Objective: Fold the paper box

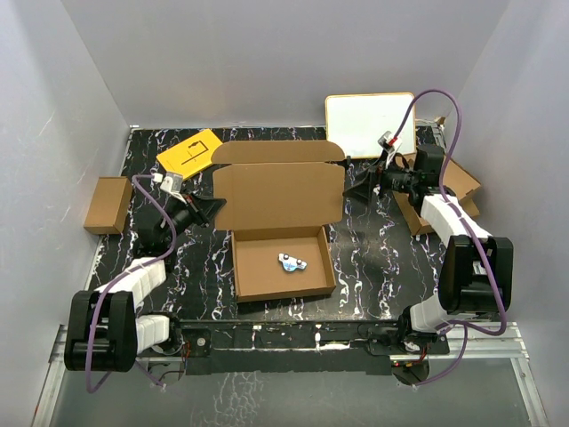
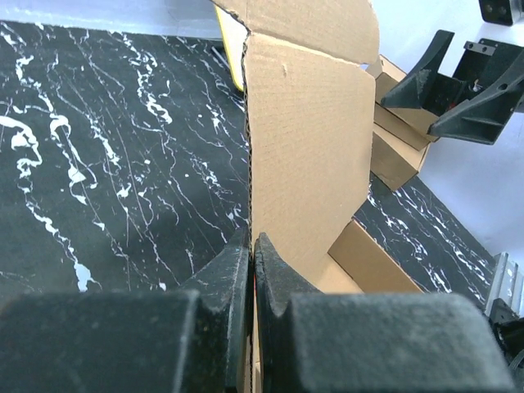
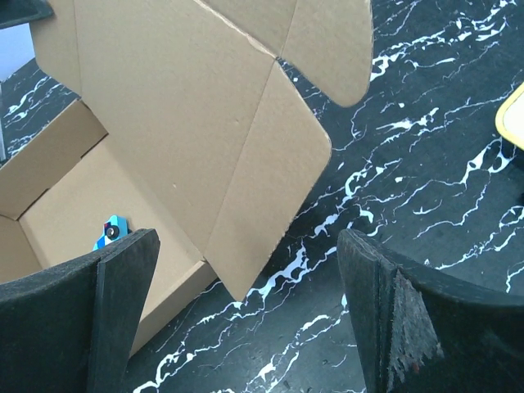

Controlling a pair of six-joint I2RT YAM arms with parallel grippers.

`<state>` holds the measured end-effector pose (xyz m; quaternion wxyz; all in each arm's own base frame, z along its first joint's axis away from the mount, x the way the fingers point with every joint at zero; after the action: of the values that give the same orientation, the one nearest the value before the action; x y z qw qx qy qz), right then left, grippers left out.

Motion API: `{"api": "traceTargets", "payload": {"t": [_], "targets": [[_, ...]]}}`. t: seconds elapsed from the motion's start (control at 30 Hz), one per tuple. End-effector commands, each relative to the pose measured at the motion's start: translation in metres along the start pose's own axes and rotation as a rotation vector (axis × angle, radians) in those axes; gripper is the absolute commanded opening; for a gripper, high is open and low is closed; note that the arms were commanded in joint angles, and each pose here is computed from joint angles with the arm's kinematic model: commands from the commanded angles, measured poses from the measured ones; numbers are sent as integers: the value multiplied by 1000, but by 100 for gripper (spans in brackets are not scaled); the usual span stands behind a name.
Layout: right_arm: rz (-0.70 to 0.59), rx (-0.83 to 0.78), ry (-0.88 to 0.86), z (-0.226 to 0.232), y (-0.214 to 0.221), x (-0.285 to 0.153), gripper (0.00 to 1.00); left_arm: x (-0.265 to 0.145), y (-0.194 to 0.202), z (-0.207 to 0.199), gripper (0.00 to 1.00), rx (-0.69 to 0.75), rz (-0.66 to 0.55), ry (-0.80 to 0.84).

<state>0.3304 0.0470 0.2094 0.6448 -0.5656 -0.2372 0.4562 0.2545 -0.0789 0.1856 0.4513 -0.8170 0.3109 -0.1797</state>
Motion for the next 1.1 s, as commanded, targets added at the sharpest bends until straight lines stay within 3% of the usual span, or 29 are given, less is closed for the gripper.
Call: {"api": "traceTargets", "payload": {"t": [0.0,0.17,0.6,0.77,1.07], "targets": [[-54,-116,-56,-4,-23,-1,100,0,-14,-14,0,146,-94,73],[-51,-85,-111,-11,-20,5,96,2,-13,-14,0,157,-94,93],[-51,-19,-190,-21,-25,28,73,5,-14,-16,0,180,-80,115],[-57,-18,-216,-20,-26,29,57,6,-15,-16,0,187,-71,112],[-74,-95,-251,-11,-32,24,10,9,-15,-13,0,177,-53,107]]}}
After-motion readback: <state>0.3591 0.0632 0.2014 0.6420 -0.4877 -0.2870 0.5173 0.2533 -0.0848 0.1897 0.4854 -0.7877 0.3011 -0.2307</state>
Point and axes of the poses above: each gripper's point midway between its finger pads, its own x axis out along the fingers, its own z axis along the line the jaws close on, y = z × x, the point moved 9 cm from there along -x, back along the fingers, and after that the axes turned 3 degrees about -x, right-handed, at the moved point
